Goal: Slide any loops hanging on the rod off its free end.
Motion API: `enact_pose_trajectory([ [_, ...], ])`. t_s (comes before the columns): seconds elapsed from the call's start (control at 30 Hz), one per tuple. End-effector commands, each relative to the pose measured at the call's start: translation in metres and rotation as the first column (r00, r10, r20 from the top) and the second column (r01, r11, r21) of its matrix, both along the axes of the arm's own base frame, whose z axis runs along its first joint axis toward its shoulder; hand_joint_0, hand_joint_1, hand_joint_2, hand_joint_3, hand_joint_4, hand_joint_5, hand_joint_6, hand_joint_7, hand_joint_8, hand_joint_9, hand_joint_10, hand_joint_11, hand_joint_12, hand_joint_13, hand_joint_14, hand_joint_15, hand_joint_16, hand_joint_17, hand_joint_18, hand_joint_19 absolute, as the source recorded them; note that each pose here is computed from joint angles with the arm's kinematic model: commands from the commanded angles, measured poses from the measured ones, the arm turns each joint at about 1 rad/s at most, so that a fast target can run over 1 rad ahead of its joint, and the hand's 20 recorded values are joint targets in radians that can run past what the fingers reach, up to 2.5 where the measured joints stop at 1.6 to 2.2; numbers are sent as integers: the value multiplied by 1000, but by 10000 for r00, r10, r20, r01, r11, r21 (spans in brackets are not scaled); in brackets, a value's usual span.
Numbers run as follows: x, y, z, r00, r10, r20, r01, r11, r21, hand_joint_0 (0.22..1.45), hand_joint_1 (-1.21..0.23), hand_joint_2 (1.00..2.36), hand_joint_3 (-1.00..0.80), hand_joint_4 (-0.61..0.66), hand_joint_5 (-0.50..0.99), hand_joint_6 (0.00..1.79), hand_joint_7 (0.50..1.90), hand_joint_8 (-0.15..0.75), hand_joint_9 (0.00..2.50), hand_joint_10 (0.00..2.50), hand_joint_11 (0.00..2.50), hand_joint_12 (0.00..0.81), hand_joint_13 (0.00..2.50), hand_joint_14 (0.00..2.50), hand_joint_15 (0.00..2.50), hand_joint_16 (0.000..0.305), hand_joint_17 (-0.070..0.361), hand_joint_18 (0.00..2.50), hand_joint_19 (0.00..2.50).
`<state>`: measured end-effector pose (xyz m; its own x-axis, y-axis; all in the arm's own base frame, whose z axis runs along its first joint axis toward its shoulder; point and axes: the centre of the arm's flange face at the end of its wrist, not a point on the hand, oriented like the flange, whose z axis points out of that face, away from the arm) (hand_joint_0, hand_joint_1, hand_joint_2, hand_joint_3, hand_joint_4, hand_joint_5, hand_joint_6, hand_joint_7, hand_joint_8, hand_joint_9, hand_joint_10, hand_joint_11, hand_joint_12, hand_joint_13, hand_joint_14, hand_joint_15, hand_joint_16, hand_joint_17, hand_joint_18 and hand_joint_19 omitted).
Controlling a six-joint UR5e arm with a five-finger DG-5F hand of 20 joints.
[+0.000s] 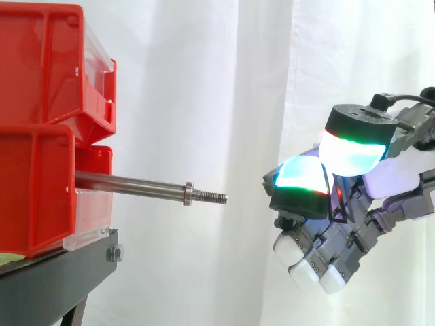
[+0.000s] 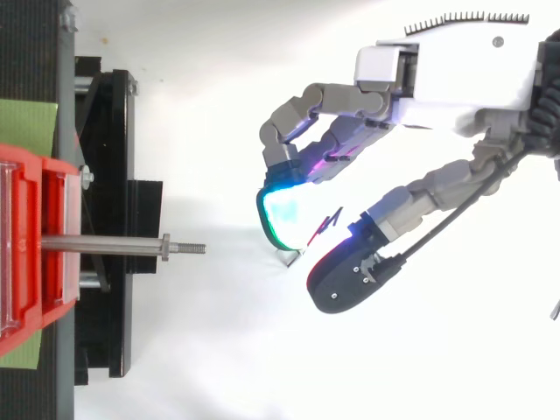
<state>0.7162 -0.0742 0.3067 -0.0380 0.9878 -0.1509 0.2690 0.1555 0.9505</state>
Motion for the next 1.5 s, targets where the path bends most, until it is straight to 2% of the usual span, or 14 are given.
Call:
enact_pose_trajectory([
  [0.0, -3, -1, -1, 9997, -23, -226, 23, 10000, 34, 658, -793, 1002, -490, 122, -207, 823, 1276, 268, 756, 4, 131, 266, 739, 1, 75, 42, 95, 682, 164],
  [0.3, -6, 2, -3, 9987, 22, -500, -22, 10000, 7, 602, -633, 1000, -500, 138, -195, 814, 1263, 285, 771, 4, 119, 273, 725, 4, 80, 42, 95, 645, 181],
  [0.67, -6, 1, -3, 9987, -45, -498, 46, 10000, 16, 604, -496, 1000, -500, 157, -184, 802, 1247, 291, 806, 6, 114, 272, 723, 3, 88, 41, 93, 625, 194],
  [1.03, -6, 2, -3, 9985, -51, -544, 55, 9999, 84, 616, -454, 1002, -477, 193, -151, 706, 1231, 287, 836, 3, 110, 272, 718, 3, 90, 41, 92, 604, 206],
  [1.1, -7, 3, -4, 9981, -44, -620, 51, 9999, 105, 619, -461, 1003, -467, 196, -148, 698, 1236, 291, 837, 6, 113, 272, 718, 3, 86, 41, 92, 597, 203],
  [1.2, -7, 3, -4, 9981, -48, -620, 56, 9999, 119, 611, -569, 1006, -439, 183, -139, 647, 1345, 289, 835, 4, 121, 273, 714, 4, 88, 41, 92, 593, 190],
  [1.27, -7, 3, -4, 9981, -48, -620, 56, 9999, 119, 608, -662, 1007, -424, 178, -148, 658, 1347, 288, 819, 4, 122, 273, 710, 3, 87, 41, 92, 582, 187],
  [1.47, -7, 3, -4, 9980, -48, -635, 56, 9999, 118, 621, -777, 1005, -427, 165, -174, 706, 1299, 280, 795, 4, 132, 274, 699, 1, 78, 41, 91, 575, 179],
])
